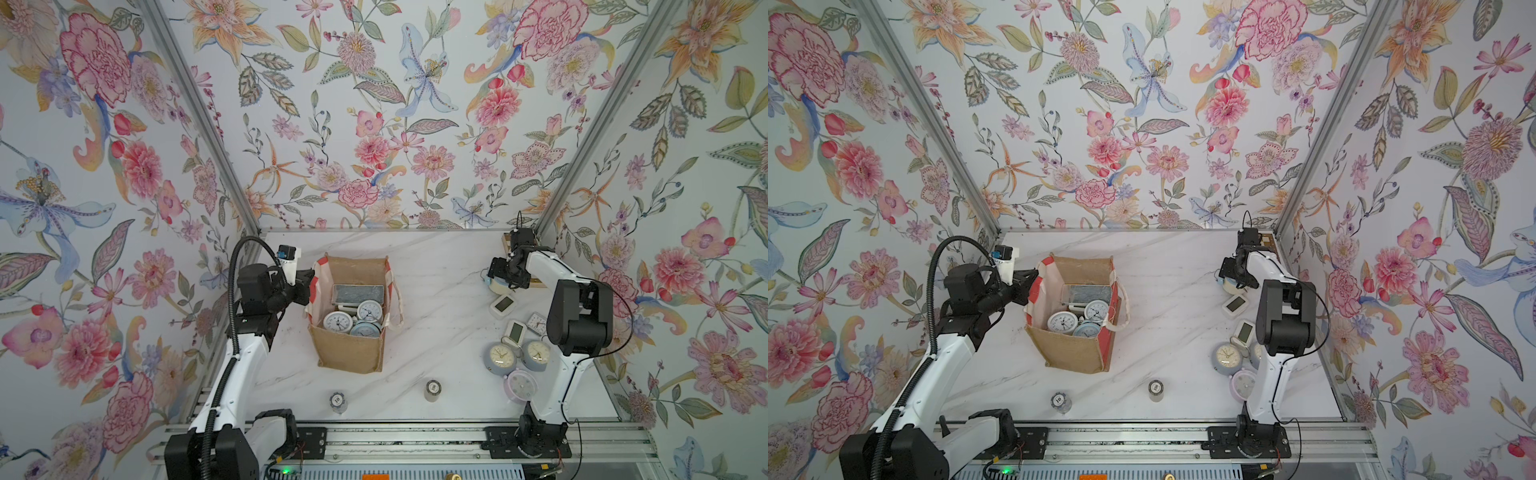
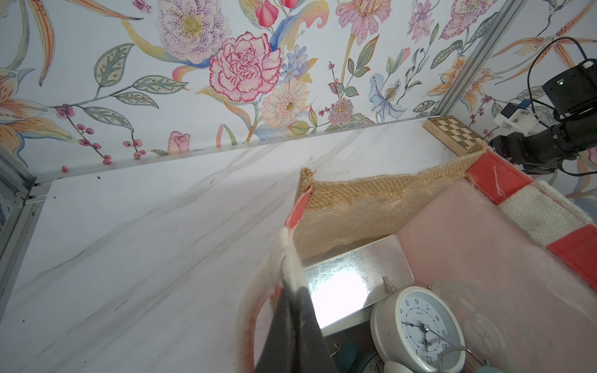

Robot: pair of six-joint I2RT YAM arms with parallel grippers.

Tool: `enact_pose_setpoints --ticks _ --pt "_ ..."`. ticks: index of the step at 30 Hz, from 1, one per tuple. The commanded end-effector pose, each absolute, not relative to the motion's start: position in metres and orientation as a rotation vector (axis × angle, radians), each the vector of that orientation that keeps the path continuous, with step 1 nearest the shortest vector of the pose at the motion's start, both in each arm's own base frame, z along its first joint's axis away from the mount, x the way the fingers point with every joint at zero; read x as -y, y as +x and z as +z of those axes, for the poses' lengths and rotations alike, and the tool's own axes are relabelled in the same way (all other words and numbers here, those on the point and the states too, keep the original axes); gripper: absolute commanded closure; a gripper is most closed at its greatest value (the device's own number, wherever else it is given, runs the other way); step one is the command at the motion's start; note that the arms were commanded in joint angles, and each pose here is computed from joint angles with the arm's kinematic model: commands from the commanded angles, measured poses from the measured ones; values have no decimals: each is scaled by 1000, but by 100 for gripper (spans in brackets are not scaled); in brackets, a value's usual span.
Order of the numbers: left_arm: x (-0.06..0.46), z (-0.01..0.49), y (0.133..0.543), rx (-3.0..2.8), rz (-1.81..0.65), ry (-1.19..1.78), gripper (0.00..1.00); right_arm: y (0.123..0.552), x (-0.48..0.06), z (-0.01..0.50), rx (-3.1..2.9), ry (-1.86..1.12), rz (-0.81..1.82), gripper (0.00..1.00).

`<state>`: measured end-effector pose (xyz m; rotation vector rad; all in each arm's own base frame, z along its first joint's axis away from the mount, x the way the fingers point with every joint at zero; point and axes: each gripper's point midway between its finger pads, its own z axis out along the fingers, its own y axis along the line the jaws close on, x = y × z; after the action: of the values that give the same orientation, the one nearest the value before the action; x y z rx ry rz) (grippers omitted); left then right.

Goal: Put the alarm clock into the canvas bag
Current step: Pick up the alarm from the center of the board.

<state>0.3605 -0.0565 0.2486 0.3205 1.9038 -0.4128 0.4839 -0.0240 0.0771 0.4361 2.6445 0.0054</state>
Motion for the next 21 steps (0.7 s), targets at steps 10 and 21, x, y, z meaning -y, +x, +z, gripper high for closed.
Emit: enact_pose_setpoints --ticks 10,21 --pt "66 267 369 -1831 -485 371 75 479 -28 197 -2414 278 131 27" --pt "74 266 367 -1825 -544 391 54 460 -81 275 -2263 159 212 30"
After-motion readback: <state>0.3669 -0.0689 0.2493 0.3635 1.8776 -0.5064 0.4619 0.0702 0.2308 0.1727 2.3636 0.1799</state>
